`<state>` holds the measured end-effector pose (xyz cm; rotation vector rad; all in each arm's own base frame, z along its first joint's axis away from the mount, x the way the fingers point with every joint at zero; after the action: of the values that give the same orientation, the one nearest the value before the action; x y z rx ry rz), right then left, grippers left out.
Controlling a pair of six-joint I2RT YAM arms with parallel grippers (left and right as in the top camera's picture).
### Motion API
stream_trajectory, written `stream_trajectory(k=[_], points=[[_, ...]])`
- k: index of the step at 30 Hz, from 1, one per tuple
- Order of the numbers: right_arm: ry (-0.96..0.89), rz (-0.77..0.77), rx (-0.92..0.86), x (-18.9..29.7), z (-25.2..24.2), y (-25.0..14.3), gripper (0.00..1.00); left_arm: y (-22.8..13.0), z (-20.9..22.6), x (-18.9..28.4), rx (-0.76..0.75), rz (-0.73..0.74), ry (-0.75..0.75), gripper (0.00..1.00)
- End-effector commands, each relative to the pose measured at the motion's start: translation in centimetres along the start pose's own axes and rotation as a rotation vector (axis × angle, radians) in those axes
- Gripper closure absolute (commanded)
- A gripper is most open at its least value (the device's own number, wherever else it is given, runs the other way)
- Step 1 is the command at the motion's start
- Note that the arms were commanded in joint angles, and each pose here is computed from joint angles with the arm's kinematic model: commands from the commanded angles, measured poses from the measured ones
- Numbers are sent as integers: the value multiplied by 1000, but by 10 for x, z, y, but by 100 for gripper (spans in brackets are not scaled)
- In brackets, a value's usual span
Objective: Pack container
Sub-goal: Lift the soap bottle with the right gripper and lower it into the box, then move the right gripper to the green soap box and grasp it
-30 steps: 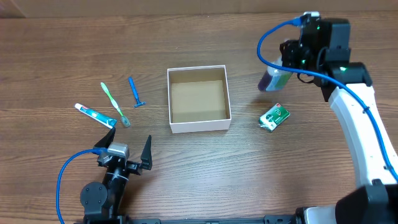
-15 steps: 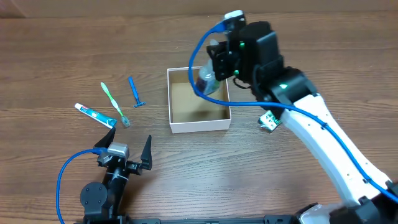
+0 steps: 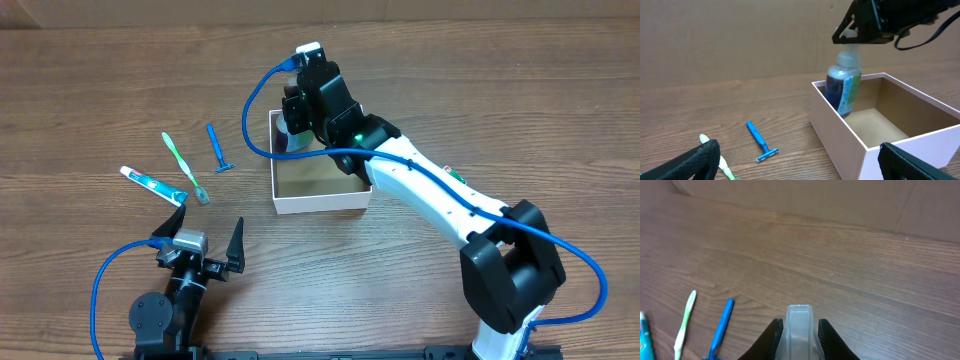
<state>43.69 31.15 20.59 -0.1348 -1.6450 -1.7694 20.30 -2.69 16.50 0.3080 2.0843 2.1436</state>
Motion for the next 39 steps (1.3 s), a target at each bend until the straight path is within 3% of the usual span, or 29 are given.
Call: stream_trajectory(k=[1,9,11,14,15,18,24,27,32,35,39], points=[[-17,-76,-42,-5,1,18,79,0,1,0,4,-5,3,0],[-51,-69,-58,-22,-4,6,71,0,1,0,4,-5,3,0],[-46,-83,-60,-22,-3,9,66,0,1,0,4,-5,3,0],[-40,-91,-61,-21,-2,10,51,0,1,0,4,-5,4,0],[-27,-92,-61,-21,0,11,41,0,1,0,4,-5,4,0],[1,-98,-62,-21,4,13,29,0,1,0,4,-5,3,0],[14,-117,-59,-14,7,25,23,0,1,0,4,-5,3,0],[34,-130,-44,10,15,53,18,0,1,0,4,-5,3,0],[3,-92,-99,106,10,119,0,0,1,0,4,-5,3,0],[-97,-46,-281,168,-37,135,0,0,1,0,4,-5,4,0],[-347,82,-585,204,-124,103,0,0,1,0,4,-5,3,0]])
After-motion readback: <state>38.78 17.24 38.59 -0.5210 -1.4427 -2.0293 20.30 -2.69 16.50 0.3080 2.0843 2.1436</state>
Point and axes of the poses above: each gripper's point midway between its finger pads, its own x axis back along the fingers, its own z axis along the line the jaws close on, y = z × x, the point moved 4 cm from there along x, back along the fingers, and after that the axes turned 2 degrees about -x, right-handed, at the moved point
